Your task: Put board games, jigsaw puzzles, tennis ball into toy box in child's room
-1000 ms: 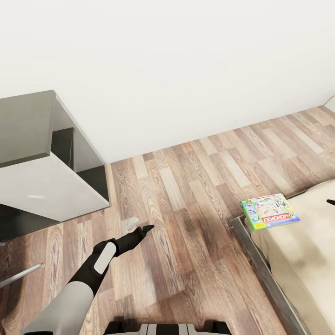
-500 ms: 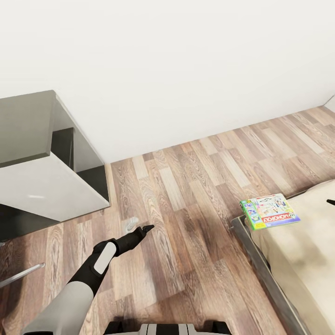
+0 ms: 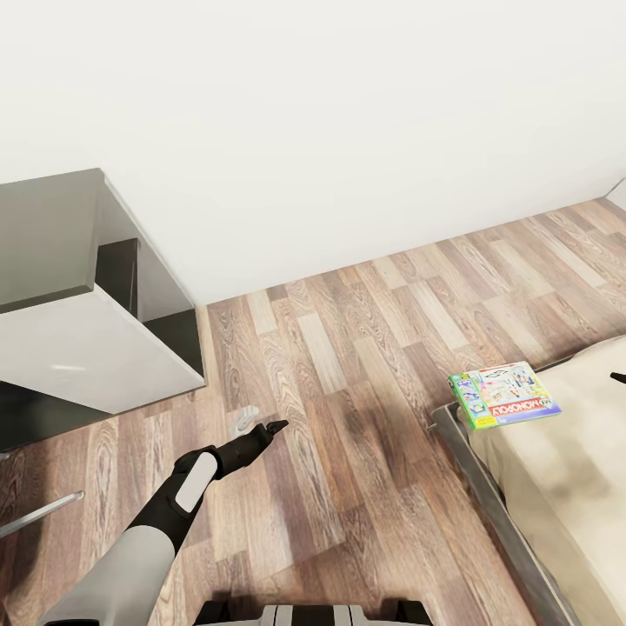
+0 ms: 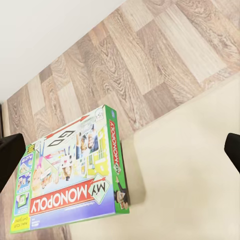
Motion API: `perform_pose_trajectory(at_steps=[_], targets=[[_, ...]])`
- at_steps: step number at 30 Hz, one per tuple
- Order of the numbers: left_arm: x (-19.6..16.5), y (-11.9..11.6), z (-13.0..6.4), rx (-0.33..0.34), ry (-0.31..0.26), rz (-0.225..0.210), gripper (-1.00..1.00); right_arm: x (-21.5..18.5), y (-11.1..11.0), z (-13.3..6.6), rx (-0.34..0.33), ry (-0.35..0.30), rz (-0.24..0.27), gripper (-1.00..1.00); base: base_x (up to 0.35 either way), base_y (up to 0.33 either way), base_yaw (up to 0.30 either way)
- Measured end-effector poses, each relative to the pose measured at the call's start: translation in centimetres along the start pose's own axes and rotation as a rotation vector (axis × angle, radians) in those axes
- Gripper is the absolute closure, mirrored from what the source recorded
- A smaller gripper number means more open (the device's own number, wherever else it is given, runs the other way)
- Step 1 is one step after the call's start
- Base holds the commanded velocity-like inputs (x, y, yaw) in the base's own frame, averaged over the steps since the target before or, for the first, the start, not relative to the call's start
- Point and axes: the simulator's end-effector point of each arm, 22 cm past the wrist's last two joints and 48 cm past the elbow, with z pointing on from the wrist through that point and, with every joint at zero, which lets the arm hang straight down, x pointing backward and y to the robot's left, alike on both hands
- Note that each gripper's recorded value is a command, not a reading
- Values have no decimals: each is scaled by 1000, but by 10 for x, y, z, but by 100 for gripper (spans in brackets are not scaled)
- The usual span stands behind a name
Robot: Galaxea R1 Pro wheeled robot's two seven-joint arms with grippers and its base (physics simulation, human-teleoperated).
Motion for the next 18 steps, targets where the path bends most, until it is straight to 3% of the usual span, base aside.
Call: perform_pose_trajectory(at_steps=[4, 13, 18], targets=[[-5, -7, 2, 10, -4, 10, -100, -1, 1, 0, -2, -1, 3, -100, 0, 0, 0], [-10, -16, -5, 68, -13, 1, -100, -18, -9, -25, 34, -3, -6, -100, 0, 0, 0], [-9, -22, -7, 96, -2, -5, -100, -22, -9, -28, 37, -4, -13, -100, 0, 0, 0]])
